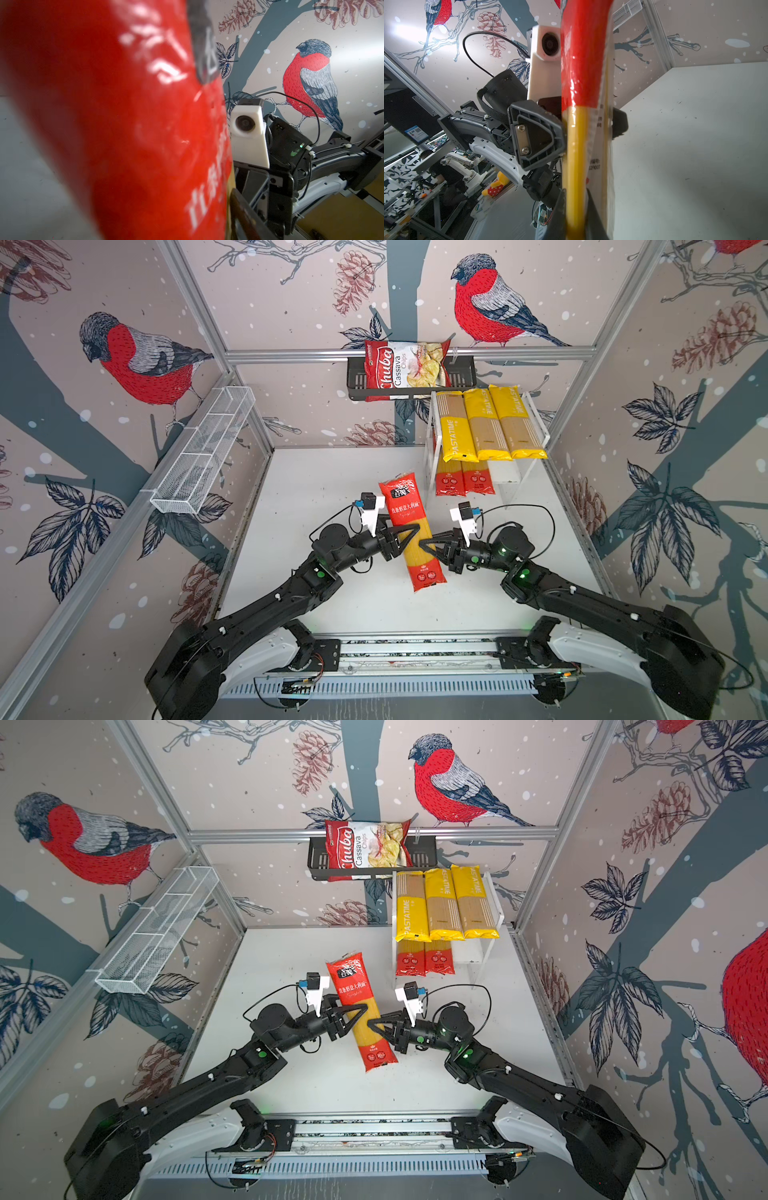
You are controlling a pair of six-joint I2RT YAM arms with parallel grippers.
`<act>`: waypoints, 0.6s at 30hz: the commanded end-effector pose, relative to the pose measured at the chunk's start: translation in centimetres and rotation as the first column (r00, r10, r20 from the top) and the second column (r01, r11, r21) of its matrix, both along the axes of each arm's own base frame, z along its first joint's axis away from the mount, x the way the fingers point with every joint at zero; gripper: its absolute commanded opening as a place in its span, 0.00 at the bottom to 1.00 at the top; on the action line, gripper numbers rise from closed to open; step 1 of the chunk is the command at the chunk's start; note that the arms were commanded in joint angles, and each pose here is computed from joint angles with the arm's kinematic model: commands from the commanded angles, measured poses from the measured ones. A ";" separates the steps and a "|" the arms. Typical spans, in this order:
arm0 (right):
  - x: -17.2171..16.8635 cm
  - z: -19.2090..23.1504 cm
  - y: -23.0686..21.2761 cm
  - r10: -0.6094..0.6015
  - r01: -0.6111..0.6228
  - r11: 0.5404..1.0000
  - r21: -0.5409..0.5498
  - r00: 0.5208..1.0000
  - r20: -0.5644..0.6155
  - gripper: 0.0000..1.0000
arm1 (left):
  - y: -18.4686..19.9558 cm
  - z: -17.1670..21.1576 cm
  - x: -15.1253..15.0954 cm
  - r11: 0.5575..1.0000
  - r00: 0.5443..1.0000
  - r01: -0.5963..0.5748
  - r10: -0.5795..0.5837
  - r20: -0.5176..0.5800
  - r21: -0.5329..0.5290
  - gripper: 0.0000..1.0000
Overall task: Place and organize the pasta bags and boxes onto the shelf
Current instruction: 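Lift the red pack upright and carry it toward the shelf with both grippers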
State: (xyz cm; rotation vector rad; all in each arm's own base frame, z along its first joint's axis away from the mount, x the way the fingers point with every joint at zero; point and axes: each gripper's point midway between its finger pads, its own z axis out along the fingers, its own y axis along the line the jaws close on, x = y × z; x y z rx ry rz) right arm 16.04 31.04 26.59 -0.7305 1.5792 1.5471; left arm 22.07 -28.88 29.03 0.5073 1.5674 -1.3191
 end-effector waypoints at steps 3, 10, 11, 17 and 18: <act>-0.2 3.6 -0.6 -0.018 0.005 0.992 0.123 0.995 0.101 0.04 | -0.9 2.4 -0.7 0.994 0.995 0.079 -0.074 0.062 -0.071 0.36; 0.9 1.8 -0.8 -0.069 0.065 0.994 0.090 0.997 0.033 0.16 | -1.2 2.4 -0.2 0.993 0.997 0.077 -0.074 0.033 -0.095 0.24; 1.0 1.4 -0.9 -0.072 0.070 0.994 0.083 0.997 0.020 0.17 | -1.2 2.4 0.0 0.992 0.997 0.074 -0.072 0.021 -0.103 0.23; 1.3 -0.8 -1.8 -0.132 0.134 0.990 0.042 0.990 -0.043 0.37 | -1.8 2.2 0.3 0.980 0.994 0.098 -0.106 -0.035 -0.172 0.16; 1.5 -1.0 -2.1 -0.150 0.151 0.988 0.037 0.988 -0.044 0.41 | -2.0 2.0 0.5 0.979 0.992 0.100 -0.112 -0.055 -0.179 0.15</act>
